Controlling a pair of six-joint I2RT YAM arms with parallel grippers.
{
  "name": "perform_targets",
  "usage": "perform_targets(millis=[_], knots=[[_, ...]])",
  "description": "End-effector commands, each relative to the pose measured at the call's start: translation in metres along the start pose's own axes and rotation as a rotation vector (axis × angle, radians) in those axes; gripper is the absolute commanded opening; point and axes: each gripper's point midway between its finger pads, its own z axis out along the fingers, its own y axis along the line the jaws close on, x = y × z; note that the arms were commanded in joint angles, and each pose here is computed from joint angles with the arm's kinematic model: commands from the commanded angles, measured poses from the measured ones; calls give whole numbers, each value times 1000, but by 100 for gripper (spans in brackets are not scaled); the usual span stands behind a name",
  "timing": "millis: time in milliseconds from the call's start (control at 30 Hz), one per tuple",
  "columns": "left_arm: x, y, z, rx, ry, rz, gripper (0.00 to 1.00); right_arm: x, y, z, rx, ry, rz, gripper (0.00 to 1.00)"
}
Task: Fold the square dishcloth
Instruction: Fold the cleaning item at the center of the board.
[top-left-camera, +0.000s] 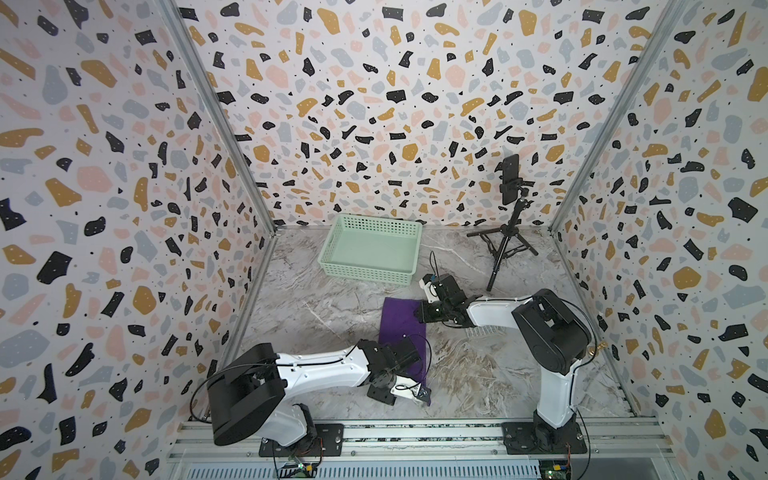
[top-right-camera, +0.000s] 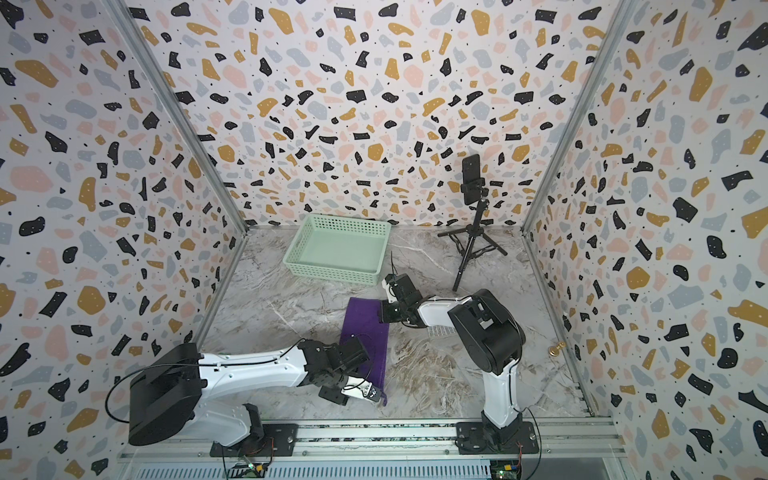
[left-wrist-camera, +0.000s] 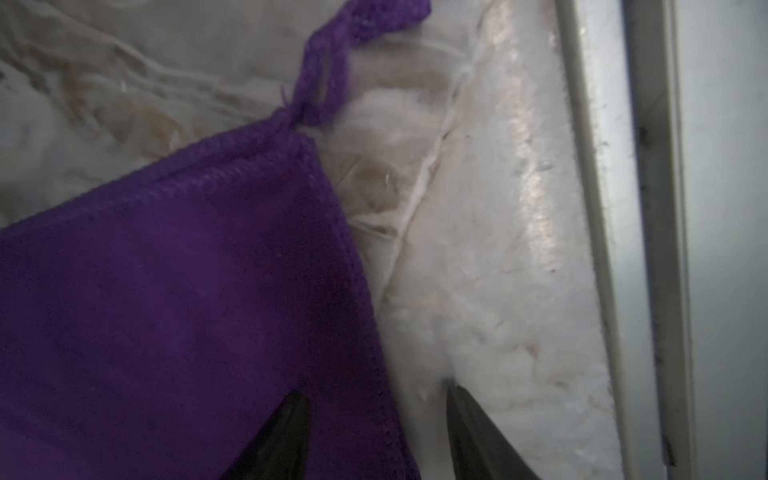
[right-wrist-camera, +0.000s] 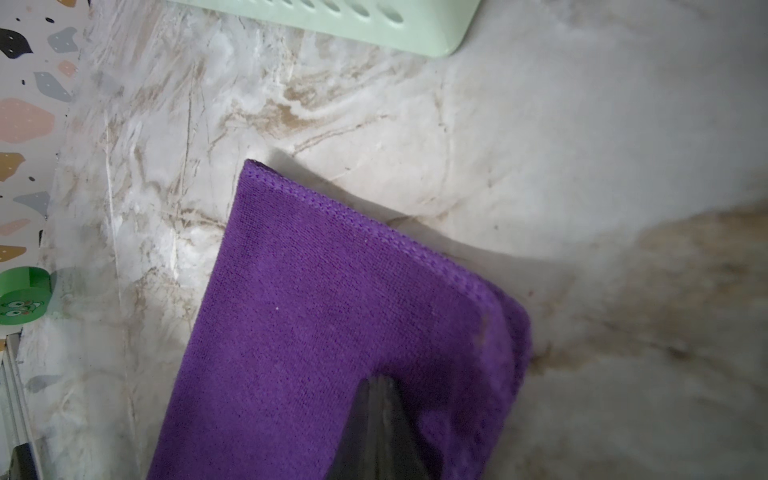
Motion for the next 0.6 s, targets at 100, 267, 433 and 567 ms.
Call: perform_targets(millis=[100,267,433,567], knots=[[10,8,17,-21,84,-4,43,17,-9,-8,50,42,1,1],[18,9,27,-29,130,8,1,16,-6,-9,33,37,-3,3],[20,-2,14,18,126,7,0,5,10,-27,5,-16,-59,7],[15,-12,-9,49,76,10,0,-1,30,-46,-10,-48,-123,10]])
